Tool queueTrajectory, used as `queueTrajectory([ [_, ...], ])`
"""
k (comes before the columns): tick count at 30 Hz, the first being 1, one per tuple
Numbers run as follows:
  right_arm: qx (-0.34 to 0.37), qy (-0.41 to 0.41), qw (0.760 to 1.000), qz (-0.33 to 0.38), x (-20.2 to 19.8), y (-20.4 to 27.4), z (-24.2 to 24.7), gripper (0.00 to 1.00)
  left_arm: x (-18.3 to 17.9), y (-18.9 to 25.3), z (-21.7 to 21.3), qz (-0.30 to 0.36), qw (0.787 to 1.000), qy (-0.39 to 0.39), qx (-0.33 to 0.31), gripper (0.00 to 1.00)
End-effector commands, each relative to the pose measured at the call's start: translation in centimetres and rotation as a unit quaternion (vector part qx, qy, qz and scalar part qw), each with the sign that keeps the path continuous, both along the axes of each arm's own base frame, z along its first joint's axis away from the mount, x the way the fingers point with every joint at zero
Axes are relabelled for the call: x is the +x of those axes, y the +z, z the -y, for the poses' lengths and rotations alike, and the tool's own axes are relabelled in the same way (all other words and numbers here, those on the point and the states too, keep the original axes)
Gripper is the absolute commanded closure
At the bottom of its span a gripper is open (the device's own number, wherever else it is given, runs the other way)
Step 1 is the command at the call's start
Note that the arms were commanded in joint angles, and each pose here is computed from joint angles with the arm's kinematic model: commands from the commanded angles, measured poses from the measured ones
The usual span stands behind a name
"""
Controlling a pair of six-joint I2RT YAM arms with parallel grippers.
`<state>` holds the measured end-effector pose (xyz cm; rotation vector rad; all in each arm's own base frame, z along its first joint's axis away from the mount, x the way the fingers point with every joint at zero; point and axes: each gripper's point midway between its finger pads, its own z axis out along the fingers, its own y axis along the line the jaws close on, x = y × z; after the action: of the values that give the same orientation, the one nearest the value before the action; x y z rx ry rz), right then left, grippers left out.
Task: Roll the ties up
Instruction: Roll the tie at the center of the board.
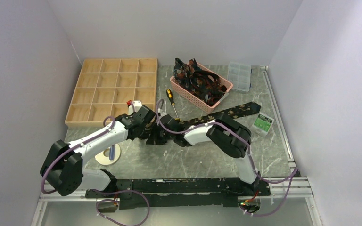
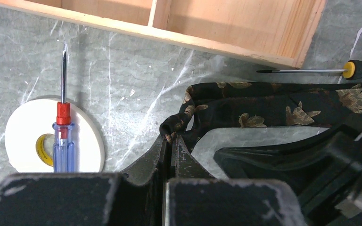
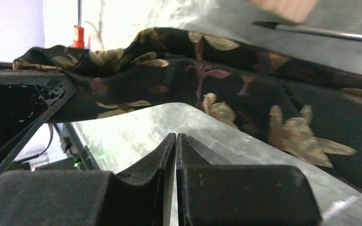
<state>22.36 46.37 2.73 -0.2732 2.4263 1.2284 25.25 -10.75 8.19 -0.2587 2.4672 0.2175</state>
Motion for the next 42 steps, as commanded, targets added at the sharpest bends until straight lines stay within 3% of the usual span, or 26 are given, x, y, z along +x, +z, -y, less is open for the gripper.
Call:
queueTrajectory([
  [1, 0.0, 0.006, 1.0, 0.002, -0.3, -0.6, -1.2, 0.91, 0.1, 0.8, -0.3, 0.017, 1.0, 0.013, -0.003, 0.97],
  [17, -0.012, -0.065, 0.998, 0.006, 4.9, -1.4, -1.3, 0.94, -0.1, 0.3, -0.2, 0.01, 1.0, 0.01, -0.006, 0.97],
  [34, 0.009, -0.04, 0.998, 0.039, 2.0, 2.9, 2.5, 0.85, 2.9, 2.0, -0.3, 0.001, 0.997, 0.017, 0.078, 0.97],
  [42, -0.023, -0.076, 0.995, 0.063, 2.1, 2.9, 7.7, 0.85, 3.6, 1.9, 1.7, -0.009, 0.997, 0.004, 0.077, 0.97],
])
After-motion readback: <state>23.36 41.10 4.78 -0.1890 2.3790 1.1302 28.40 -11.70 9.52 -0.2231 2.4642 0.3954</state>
